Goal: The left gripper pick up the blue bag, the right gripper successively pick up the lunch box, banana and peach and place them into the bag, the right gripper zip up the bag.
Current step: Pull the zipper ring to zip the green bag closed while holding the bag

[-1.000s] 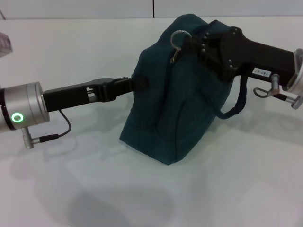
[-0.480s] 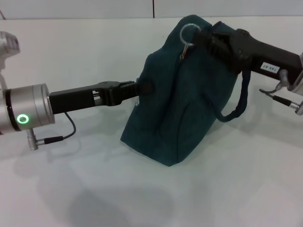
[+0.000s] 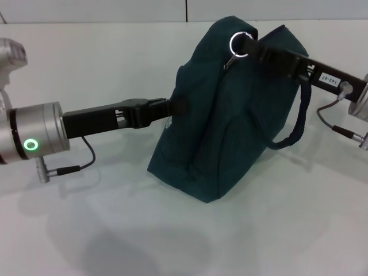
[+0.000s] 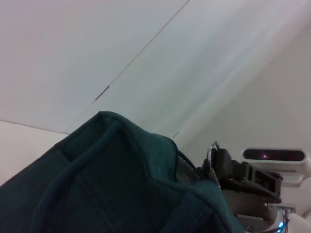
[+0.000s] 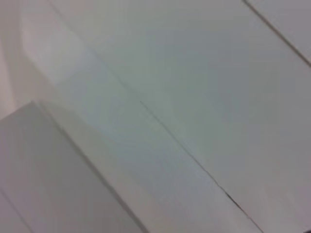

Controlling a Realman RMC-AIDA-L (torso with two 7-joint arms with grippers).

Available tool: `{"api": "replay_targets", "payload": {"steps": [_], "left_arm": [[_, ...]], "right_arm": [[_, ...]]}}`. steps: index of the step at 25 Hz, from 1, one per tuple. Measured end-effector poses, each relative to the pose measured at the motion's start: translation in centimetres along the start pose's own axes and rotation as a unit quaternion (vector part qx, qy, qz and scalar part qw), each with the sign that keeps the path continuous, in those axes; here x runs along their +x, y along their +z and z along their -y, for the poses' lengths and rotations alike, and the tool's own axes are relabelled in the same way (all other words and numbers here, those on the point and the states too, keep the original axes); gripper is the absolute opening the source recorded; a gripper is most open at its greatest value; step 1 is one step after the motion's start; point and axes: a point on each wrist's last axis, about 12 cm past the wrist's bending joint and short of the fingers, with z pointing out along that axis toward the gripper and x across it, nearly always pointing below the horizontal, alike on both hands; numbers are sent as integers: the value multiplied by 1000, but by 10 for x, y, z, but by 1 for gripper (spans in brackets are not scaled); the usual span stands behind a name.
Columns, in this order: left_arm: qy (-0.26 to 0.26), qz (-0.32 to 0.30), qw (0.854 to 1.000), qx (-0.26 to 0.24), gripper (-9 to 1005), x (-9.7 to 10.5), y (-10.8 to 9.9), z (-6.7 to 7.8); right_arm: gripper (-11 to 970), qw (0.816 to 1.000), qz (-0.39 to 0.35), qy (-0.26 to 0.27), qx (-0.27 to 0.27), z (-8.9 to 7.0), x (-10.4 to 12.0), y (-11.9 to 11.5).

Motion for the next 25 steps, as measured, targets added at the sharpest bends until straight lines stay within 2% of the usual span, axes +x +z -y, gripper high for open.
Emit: {"api": "replay_targets", "payload": {"steps": [7, 18, 25], "left_arm": [[1, -4, 1000, 1, 68, 4, 1, -1], [8, -10, 1000, 23, 88, 7, -3, 5], [3, -7, 1000, 21, 101, 11, -10, 5]], "right_arm": [[16, 999, 24, 27, 10, 2, -2, -8], [16, 999, 35, 25, 24, 5, -6, -11], [16, 998, 38, 20, 34, 8, -8, -12]]}}
